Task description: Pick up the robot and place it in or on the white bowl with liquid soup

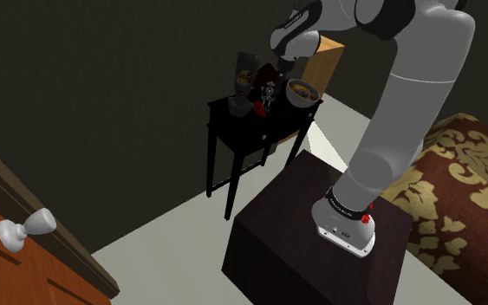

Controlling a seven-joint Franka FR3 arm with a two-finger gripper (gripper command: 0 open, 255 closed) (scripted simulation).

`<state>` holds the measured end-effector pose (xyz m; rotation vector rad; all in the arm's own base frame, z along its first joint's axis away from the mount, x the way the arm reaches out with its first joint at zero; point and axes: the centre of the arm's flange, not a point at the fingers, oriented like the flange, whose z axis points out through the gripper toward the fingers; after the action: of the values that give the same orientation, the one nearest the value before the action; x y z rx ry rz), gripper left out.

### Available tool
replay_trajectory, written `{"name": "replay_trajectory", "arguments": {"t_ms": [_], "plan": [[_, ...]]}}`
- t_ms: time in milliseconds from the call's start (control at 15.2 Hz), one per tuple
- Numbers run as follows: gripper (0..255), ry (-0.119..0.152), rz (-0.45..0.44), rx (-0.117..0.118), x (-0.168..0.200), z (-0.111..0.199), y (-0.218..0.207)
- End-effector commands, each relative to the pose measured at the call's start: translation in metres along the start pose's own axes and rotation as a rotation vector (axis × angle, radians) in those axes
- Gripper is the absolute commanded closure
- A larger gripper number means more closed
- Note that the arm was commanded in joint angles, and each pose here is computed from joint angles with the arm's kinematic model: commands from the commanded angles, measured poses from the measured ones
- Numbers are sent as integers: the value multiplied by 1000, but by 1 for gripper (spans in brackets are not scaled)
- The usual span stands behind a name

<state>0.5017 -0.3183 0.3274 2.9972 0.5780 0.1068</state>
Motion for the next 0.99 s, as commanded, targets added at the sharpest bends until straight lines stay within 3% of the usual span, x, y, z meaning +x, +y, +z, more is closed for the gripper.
{"name": "replay_trajectory", "arguments": {"t_ms": [0, 396, 924], "plan": [[0, 3, -5, 0, 1, 12, 6], [0, 3, -5, 0, 1, 47, 6], [0, 3, -5, 0, 1, 47, 6]]}}
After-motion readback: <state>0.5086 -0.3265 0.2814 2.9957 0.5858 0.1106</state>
